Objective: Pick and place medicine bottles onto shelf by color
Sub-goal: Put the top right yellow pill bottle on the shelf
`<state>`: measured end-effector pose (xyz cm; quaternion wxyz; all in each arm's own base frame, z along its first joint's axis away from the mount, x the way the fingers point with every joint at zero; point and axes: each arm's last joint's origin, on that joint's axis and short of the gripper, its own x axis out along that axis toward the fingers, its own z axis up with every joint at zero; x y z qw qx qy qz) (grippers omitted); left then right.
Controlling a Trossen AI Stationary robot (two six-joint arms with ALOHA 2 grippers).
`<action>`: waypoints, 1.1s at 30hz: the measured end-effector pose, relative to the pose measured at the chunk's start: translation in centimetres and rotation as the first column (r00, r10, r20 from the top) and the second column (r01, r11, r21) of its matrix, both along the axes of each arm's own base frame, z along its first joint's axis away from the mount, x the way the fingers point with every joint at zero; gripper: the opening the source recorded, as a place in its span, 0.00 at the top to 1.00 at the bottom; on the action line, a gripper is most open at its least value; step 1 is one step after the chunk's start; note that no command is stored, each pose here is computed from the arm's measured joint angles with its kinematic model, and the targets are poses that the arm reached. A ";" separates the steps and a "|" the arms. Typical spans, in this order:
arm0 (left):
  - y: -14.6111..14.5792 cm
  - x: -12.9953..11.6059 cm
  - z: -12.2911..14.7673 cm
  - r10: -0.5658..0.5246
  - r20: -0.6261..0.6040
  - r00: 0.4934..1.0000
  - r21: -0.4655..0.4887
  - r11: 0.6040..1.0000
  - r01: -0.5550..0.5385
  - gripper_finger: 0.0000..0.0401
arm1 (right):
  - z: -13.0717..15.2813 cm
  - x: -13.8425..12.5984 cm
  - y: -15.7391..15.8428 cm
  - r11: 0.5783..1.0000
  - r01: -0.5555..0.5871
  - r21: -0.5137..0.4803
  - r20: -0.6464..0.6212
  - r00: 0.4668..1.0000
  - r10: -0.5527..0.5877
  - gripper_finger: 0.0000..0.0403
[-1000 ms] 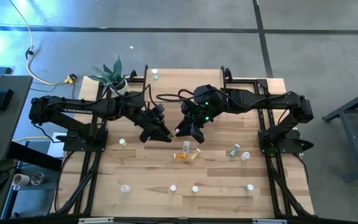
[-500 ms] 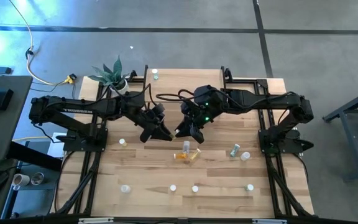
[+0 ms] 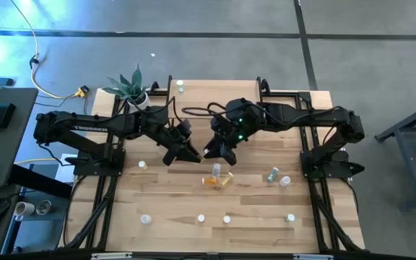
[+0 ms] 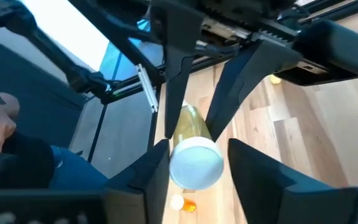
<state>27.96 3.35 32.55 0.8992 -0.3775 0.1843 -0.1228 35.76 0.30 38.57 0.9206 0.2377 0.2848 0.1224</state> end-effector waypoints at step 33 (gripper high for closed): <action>5.6 -0.8 0.2 0.443 0.169 0.881 0.584 0.675 -0.451 0.76 | 3.4 -4.1 -10.8 0.850 0.517 -0.104 0.158 0.852 -0.499 0.52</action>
